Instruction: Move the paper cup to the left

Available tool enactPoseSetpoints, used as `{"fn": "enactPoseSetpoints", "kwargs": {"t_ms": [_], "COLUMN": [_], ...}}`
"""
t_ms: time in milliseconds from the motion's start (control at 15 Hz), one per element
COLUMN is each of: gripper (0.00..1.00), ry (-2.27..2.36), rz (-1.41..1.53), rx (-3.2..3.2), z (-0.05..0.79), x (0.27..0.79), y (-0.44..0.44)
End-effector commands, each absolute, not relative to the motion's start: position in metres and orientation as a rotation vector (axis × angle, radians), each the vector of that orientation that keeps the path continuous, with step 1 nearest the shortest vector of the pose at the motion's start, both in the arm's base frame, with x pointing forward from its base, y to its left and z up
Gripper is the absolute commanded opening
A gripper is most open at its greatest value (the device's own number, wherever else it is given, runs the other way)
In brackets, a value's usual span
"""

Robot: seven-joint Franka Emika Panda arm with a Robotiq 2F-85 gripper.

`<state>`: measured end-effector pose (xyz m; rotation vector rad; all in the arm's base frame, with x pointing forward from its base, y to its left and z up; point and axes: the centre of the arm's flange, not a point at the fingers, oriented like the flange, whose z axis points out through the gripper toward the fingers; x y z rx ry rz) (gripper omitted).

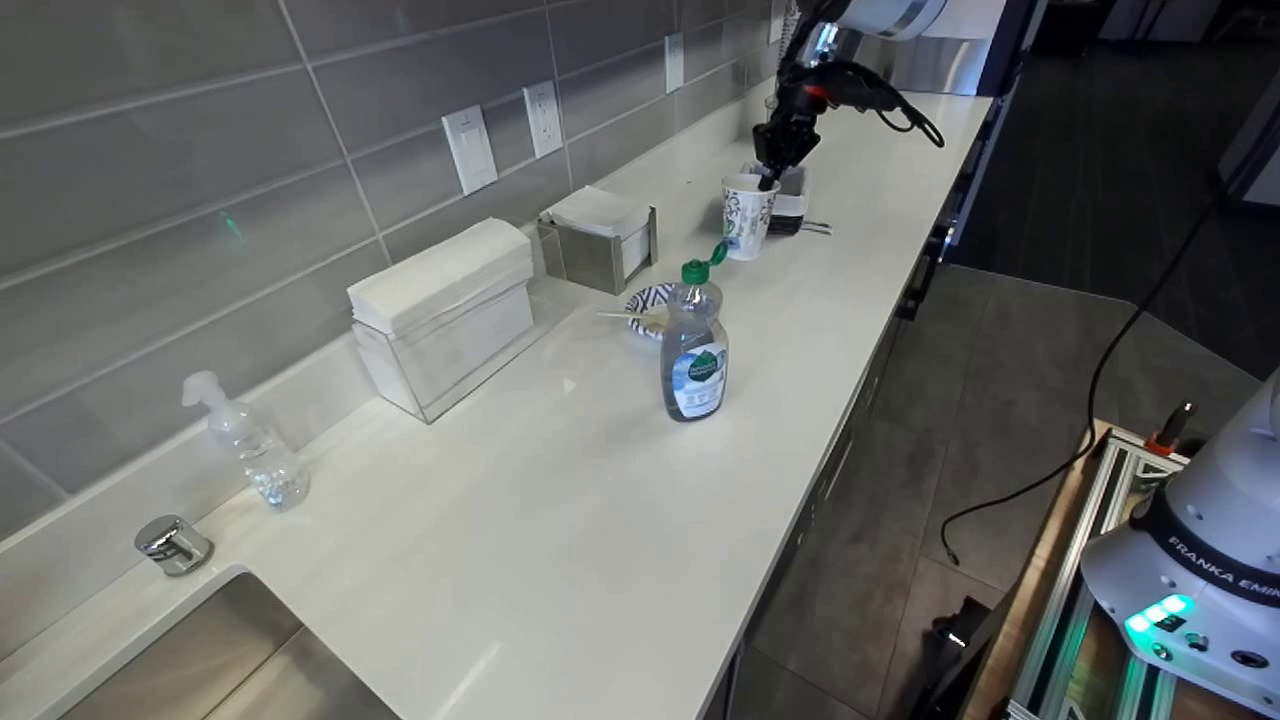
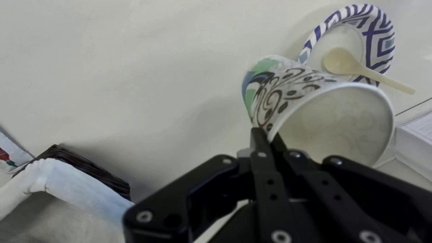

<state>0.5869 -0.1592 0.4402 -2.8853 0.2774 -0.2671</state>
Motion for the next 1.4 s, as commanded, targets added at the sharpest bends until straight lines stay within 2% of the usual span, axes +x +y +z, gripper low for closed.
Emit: {"fn": "enactPoseSetpoints", "kwargs": {"t_ms": [0, 600, 933, 1333], "gripper": [0.01, 0.01, 0.01, 0.01], "ry": [0.220, -0.346, -0.621, -0.868], "rz": [-0.293, -0.275, -0.139, -0.111], "rx": [-2.872, -2.825, -2.772, -2.781], "z": [0.445, 0.468, 0.456, 0.452], "x": [0.598, 0.687, 0.708, 0.728], "y": [-0.148, 0.005, 0.078, 0.142]}}
